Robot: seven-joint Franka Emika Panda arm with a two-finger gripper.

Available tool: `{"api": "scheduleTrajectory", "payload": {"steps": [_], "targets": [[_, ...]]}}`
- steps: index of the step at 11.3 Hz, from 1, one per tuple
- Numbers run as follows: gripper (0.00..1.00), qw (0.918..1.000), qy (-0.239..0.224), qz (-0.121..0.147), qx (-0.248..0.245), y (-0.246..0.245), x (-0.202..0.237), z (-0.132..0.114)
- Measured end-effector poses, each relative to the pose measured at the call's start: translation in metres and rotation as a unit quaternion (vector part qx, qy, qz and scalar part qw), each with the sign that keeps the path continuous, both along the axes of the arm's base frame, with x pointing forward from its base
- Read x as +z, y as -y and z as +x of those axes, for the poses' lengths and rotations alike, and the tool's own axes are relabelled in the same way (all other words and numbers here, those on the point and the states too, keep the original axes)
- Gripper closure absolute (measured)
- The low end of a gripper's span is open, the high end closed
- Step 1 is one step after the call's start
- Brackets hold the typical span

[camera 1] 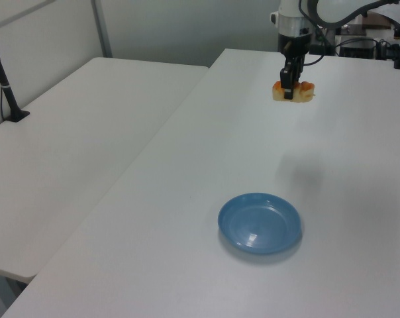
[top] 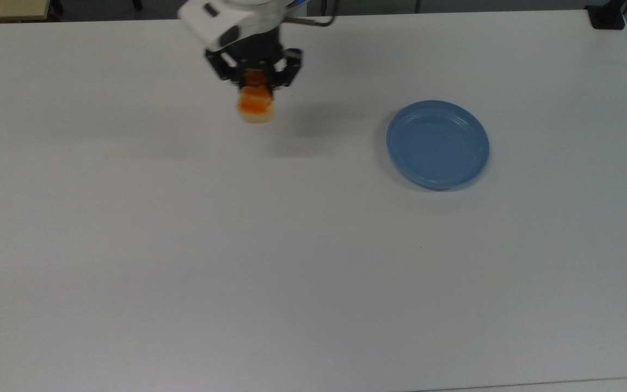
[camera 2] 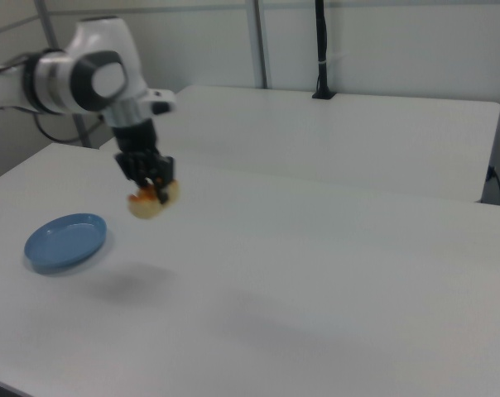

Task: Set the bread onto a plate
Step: 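Carry the held bread roll over the blue plate and lower it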

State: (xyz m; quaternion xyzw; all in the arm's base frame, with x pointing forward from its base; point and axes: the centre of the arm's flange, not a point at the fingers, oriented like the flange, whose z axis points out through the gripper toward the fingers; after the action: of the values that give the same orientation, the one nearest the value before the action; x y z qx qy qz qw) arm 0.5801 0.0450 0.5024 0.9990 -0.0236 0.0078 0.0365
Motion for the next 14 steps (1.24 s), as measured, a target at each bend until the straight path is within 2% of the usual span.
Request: {"api": "scheduleTrajectory", "payload": {"steps": [3,6,9,11,13,14], "targets": [[0.54,0.9996,0.000,0.016,-0.025,-0.093,0.014,-0.011],[0.59,0.9979,-0.020,0.029,-0.054,-0.182,-0.027,-0.022],[0.59,0.9970,-0.021,0.039,-0.064,-0.232,-0.052,-0.030],[0.59,0.9959,-0.002,0.030,-0.085,-0.258,-0.069,-0.028],[0.59,0.9947,0.014,0.010,-0.101,-0.278,-0.095,-0.017],[0.59,0.9943,0.020,0.009,-0.104,-0.288,-0.109,-0.014]]}}
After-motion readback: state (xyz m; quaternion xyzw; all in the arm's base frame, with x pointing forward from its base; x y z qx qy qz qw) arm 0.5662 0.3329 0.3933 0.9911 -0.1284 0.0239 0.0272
